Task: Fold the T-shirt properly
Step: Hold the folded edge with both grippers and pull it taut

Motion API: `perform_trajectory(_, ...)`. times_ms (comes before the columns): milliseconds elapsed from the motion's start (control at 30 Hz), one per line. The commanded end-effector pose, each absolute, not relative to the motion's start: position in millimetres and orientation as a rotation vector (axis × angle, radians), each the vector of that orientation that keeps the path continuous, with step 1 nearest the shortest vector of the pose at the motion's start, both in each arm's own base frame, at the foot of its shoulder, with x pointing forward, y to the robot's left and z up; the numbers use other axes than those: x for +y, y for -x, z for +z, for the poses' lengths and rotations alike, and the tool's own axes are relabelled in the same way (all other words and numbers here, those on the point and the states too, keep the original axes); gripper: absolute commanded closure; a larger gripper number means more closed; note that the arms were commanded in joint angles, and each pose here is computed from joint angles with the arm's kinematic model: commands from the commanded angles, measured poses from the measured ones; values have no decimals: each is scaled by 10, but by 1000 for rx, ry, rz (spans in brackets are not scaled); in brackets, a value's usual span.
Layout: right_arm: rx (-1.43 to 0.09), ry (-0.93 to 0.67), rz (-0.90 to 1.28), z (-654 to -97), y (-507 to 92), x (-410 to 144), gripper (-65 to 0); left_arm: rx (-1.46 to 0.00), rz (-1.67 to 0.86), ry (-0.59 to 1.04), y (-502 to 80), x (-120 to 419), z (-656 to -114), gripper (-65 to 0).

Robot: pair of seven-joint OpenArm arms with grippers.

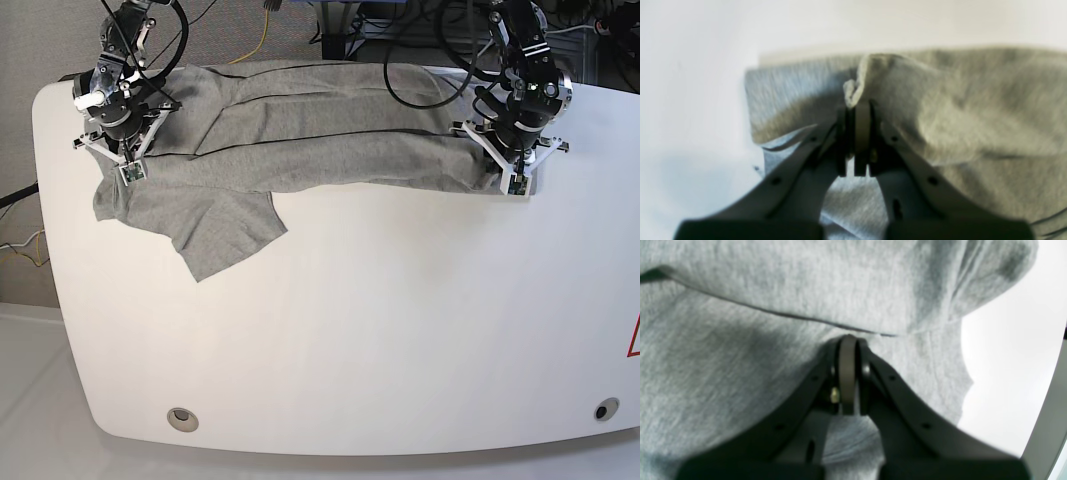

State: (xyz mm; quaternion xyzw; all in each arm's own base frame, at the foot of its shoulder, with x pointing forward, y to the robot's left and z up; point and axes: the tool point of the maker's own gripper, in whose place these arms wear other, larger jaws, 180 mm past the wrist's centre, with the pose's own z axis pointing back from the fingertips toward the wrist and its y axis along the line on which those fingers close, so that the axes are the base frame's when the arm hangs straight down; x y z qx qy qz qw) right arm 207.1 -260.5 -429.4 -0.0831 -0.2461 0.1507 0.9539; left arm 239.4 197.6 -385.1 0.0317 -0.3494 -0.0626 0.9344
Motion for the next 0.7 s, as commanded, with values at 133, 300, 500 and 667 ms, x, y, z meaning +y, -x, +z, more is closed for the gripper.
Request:
perform_trajectory(133,-417,150,326,-4427,-1891,-2573,-13,-726,-129,-62,-2342,1969,-3833,-5)
perform_trajectory(300,-419,150,323,-4425,-1897,-2569,-13,-671,-128,-61,-2205,1972,-3925,-5)
perform_trajectory(500,-417,152,325,-4426,-1896,-2580,-13,-608,-121,-61,-2064,1993,-4011,-5)
perform_trajectory(667,-420,151,324,-4422,-1909,-2574,-13,-604,-120,-58,-2057,1990,-4032,-5)
